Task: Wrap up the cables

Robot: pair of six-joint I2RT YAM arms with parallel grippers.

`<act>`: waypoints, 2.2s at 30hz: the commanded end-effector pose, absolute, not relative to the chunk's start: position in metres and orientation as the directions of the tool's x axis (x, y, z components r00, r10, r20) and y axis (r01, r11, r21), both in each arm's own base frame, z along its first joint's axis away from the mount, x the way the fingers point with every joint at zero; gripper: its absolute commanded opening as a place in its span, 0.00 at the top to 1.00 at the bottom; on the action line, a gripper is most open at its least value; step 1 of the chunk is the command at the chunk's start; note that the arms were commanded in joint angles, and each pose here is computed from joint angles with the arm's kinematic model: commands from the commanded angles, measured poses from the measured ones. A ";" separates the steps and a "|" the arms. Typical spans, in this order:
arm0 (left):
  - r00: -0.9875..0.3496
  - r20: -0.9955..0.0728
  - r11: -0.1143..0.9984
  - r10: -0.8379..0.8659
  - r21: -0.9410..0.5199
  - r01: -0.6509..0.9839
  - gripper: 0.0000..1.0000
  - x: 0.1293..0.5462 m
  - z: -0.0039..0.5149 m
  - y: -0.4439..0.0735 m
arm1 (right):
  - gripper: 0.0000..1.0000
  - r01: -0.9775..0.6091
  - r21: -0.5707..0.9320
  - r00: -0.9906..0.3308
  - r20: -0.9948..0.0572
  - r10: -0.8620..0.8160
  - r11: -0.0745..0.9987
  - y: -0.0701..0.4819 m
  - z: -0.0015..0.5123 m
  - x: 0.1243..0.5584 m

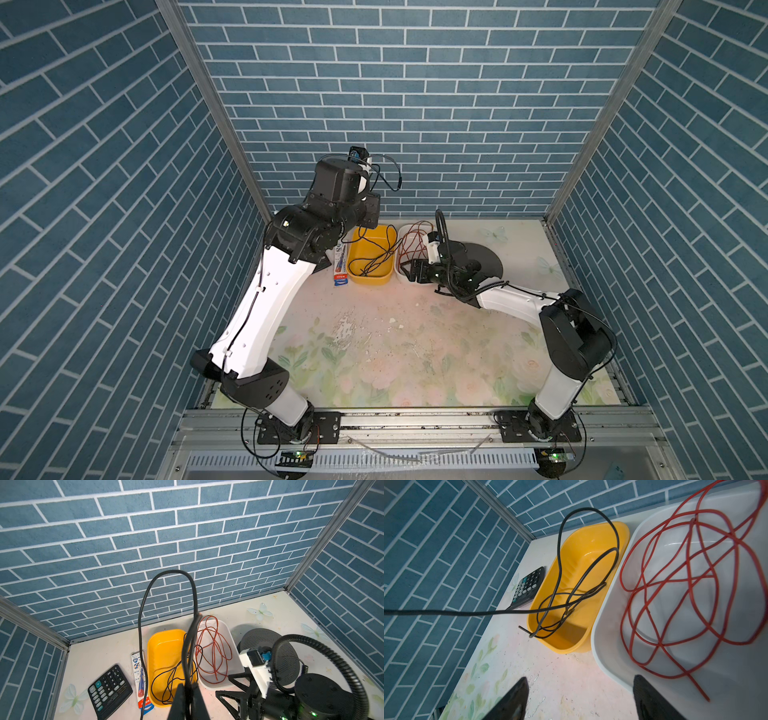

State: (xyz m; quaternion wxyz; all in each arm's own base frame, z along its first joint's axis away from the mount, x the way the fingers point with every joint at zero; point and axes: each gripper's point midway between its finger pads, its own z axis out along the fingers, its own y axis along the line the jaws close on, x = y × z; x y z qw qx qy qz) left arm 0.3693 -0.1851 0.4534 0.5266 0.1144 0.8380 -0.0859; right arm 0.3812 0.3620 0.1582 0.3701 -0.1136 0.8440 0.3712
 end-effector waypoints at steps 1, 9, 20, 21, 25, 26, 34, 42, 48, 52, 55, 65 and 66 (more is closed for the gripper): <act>-0.407 -0.907 0.960 0.110 -0.009 0.279 1.00 0.368 0.453 -0.184 | 0.22 -0.526 0.574 -0.657 -0.743 0.128 0.628 0.393 0.193 0.392; -0.421 -0.900 0.958 0.108 -0.019 0.286 1.00 0.368 0.446 -0.186 | 0.12 -0.541 0.585 -0.656 -0.743 0.133 0.605 0.426 0.178 0.409; -0.417 -0.903 0.958 0.103 -0.024 0.287 1.00 0.358 0.449 -0.182 | 0.20 -0.489 0.603 -0.642 -0.738 0.208 0.630 0.444 0.169 0.445; -0.416 -0.904 0.958 0.102 -0.023 0.285 1.00 0.357 0.450 -0.180 | 0.22 -0.480 0.601 -0.646 -0.735 0.207 0.640 0.445 0.166 0.448; -0.407 -0.908 0.960 0.100 -0.019 0.280 1.00 0.350 0.454 -0.174 | 0.33 -0.459 0.584 -0.647 -0.736 0.198 0.669 0.446 0.156 0.457; -0.404 -0.909 0.961 0.098 -0.019 0.276 1.00 0.349 0.455 -0.173 | 0.38 -0.460 0.583 -0.643 -0.739 0.201 0.670 0.446 0.158 0.458; -0.400 -0.912 0.965 0.095 -0.015 0.263 1.00 0.339 0.454 -0.164 | 0.84 -0.464 0.551 -0.632 -0.754 0.176 0.694 0.448 0.149 0.464; -0.389 -0.917 0.970 0.089 -0.009 0.242 1.00 0.331 0.454 -0.153 | 1.00 -0.553 0.529 -0.567 -0.805 0.175 0.643 0.451 0.189 0.457; -0.376 -0.923 0.977 0.082 0.000 0.213 1.00 0.323 0.449 -0.143 | 1.00 -0.623 0.501 -0.501 -0.845 0.185 0.601 0.444 0.236 0.440; -0.369 -0.927 0.980 0.062 -0.014 0.200 1.00 0.317 0.447 -0.136 | 1.00 -0.674 0.462 -0.455 -0.874 0.168 0.577 0.435 0.268 0.419; -0.374 -0.926 0.980 0.049 -0.028 0.199 1.00 0.311 0.443 -0.133 | 1.00 -0.701 0.424 -0.417 -0.896 0.152 0.574 0.423 0.292 0.398; -0.377 -0.926 0.970 -0.009 -0.100 0.220 1.00 0.281 0.442 -0.123 | 1.00 -0.730 0.282 -0.300 -0.951 0.078 0.622 0.371 0.355 0.316; -0.381 -0.924 0.968 -0.013 -0.107 0.228 1.00 0.278 0.441 -0.123 | 1.00 -0.727 0.280 -0.301 -0.951 0.075 0.627 0.364 0.359 0.309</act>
